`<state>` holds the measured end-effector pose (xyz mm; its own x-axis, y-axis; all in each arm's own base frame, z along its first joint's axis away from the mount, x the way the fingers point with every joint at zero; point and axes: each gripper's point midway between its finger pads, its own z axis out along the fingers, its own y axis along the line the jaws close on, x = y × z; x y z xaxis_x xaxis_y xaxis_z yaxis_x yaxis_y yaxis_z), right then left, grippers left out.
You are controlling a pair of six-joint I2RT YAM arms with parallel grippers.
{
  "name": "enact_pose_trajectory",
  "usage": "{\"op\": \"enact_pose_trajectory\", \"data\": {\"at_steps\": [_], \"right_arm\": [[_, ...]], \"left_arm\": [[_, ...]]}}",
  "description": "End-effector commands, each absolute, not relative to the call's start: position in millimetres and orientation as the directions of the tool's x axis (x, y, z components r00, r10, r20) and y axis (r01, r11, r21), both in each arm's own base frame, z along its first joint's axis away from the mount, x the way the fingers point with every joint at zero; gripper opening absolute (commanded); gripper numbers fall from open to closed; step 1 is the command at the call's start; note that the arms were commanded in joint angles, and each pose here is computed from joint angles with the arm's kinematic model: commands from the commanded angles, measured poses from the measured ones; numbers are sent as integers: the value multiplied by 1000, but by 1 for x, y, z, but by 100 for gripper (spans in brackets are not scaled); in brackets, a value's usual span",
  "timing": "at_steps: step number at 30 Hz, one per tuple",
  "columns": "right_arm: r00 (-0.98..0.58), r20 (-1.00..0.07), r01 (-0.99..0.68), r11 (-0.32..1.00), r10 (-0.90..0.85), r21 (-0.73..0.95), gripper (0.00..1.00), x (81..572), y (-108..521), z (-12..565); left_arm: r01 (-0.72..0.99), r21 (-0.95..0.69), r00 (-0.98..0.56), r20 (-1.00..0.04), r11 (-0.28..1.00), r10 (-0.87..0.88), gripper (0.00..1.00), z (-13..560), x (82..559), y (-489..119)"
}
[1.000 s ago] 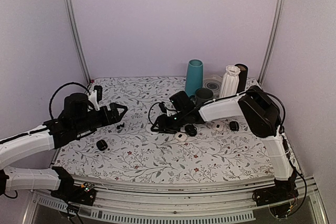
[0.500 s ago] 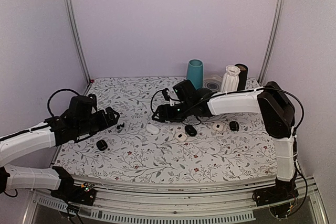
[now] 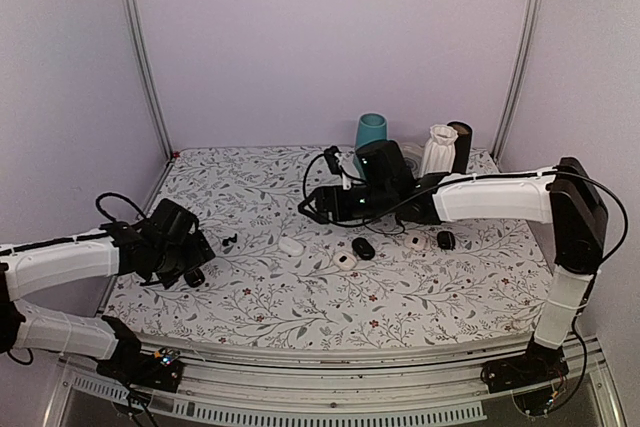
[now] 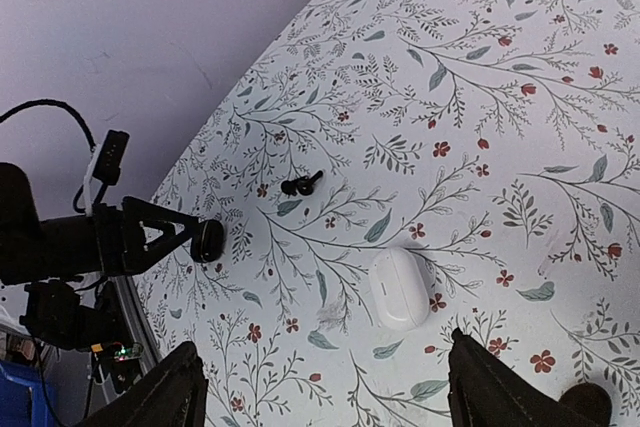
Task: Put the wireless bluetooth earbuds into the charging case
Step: Pick up the charging case from the center of the board.
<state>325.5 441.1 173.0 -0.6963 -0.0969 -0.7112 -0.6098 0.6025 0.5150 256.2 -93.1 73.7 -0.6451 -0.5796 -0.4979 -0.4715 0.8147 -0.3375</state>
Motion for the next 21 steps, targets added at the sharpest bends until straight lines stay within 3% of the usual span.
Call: {"op": "enact_pose_trajectory", "data": {"at_steps": [1, 8, 21], "right_arm": [[-605, -794, -684, 546, -53, 485, 84, 319, 437, 214], [-546, -837, -722, 527, -37, 448, 85, 312, 427, 237], [-542, -839, -731, 518, -45, 444, 85, 306, 423, 235]], "left_arm": [[-555, -240, -647, -478, 797, -594, 92, 51, 244, -84], [-626, -111, -647, -478, 772, -594, 88, 32, 235, -82], [-622, 9, -677, -509, 783, -532, 60, 20, 247, -82]]}}
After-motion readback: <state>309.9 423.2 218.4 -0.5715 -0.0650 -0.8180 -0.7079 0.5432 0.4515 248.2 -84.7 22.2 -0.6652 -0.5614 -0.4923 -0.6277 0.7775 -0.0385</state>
